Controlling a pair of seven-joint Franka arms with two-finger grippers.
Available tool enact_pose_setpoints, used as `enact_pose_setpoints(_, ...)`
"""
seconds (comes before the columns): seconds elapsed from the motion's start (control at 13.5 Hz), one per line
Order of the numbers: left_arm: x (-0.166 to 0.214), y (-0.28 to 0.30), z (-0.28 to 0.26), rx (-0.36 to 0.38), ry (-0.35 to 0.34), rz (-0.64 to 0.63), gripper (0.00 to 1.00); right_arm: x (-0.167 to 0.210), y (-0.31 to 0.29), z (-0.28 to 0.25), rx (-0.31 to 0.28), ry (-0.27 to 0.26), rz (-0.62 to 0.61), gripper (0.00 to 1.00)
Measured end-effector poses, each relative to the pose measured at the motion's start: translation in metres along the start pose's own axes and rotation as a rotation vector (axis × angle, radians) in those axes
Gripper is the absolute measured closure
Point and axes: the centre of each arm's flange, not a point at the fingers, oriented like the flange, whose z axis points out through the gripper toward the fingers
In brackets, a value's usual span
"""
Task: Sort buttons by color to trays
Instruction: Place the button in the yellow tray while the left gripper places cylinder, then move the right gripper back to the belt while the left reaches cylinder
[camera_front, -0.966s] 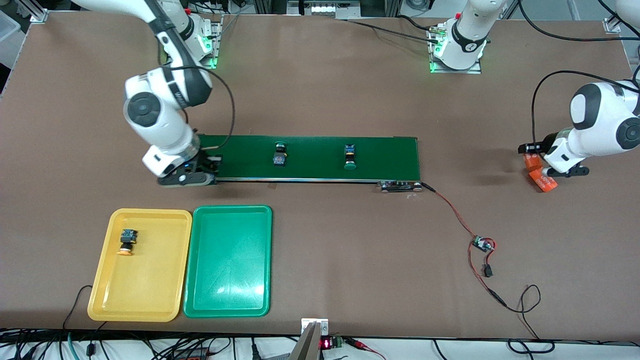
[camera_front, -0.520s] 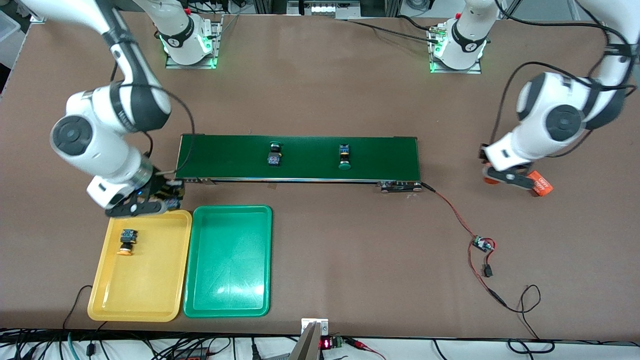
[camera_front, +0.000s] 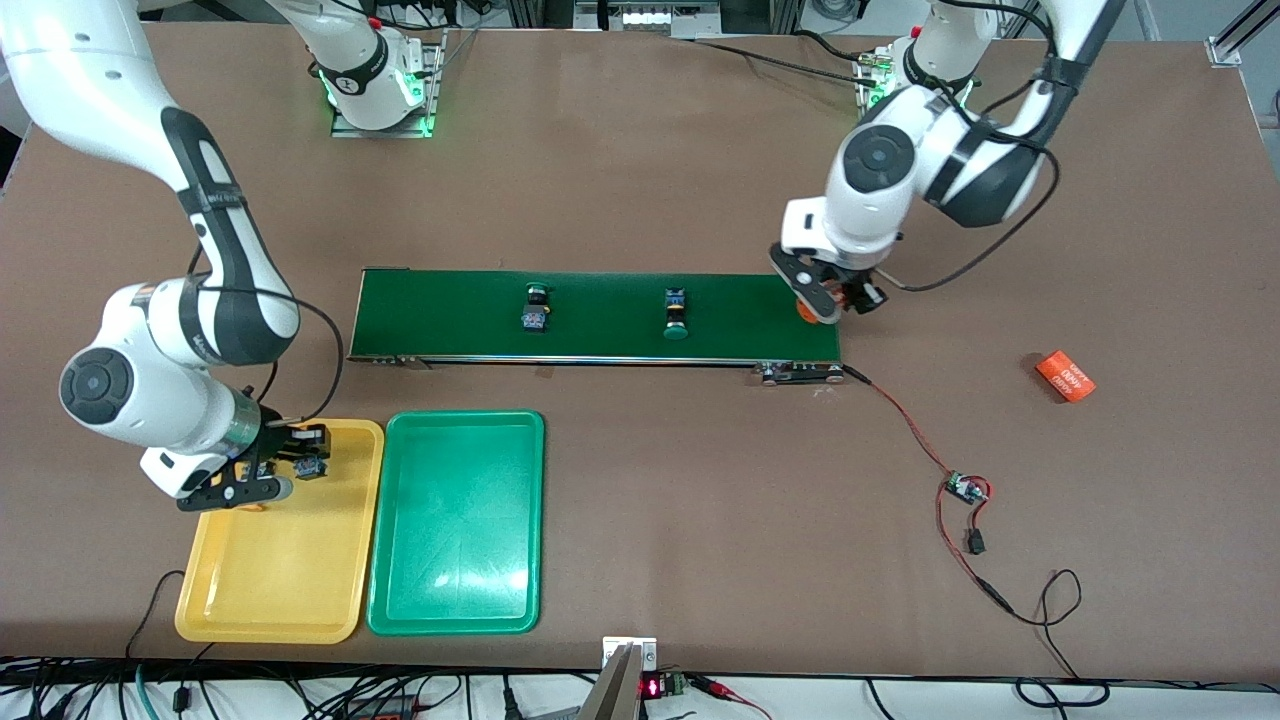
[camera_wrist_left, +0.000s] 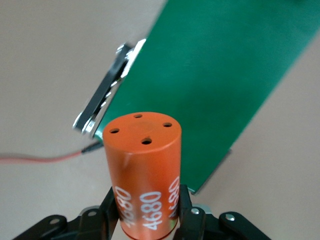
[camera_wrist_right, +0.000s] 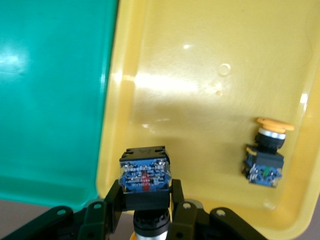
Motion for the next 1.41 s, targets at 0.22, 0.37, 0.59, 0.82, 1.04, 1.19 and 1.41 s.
enact_pose_setpoints(0.22,0.009,0.006,0.002,0.057,0.021,0.240,0.50,0.002,0.015,0.028,-0.004,0.015,0.012,0.58)
enact_pose_setpoints(0.37,0.015,0.010,0.015,0.069,0.012,0.331,0.50,0.001,0.022,0.039,-0.005,0.016,0.020,0.58)
enact_pose_setpoints(0.59,0.023,0.020,0.037,0.084,-0.018,0.421,0.50,0.002,0.028,0.043,-0.008,0.025,0.028,0.42)
enact_pose_setpoints(0.82,0.026,0.024,0.051,0.080,-0.033,0.460,0.50,0.004,0.025,0.040,-0.007,0.034,0.022,0.21)
enact_pose_setpoints(1.04,0.024,0.013,0.066,0.090,-0.019,0.467,0.50,0.005,0.015,0.029,0.013,0.039,0.027,0.12)
enact_pose_setpoints(1.19,0.022,0.005,0.077,0.081,-0.008,0.456,0.50,-0.002,-0.001,0.013,0.057,0.019,0.043,0.05)
enact_pose_setpoints(1.41,0.023,-0.002,0.074,0.097,-0.004,0.444,0.24,-0.026,-0.028,-0.025,0.065,-0.052,0.056,0.01)
